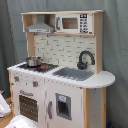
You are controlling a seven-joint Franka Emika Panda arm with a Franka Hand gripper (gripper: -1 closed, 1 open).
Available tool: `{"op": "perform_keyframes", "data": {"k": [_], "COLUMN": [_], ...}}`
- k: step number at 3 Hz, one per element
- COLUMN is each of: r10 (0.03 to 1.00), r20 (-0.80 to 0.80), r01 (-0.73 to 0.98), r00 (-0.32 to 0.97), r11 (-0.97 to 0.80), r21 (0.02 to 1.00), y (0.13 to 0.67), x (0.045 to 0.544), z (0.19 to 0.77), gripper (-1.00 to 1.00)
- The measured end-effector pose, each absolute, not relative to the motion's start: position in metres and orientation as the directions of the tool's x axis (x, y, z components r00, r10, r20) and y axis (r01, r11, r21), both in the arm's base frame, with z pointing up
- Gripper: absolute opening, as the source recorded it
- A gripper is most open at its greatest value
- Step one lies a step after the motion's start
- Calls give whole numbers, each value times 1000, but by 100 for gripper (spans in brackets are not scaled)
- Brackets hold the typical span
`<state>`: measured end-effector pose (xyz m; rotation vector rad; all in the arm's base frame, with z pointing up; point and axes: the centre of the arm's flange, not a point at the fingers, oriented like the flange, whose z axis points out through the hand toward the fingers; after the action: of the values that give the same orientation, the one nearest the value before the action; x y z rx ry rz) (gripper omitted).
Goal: Play with the kitchen
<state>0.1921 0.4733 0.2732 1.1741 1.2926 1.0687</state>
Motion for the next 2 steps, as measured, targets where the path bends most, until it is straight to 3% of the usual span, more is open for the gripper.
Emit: {"op": "perform_keyframes", "data": {"k": [2], "r10": [995], "r20": [48], "r01": [32], "r00": [88], "r11": [-51], "r21": [998], "y": [432], "x": [198], "z": [274], "gripper": [100]}}
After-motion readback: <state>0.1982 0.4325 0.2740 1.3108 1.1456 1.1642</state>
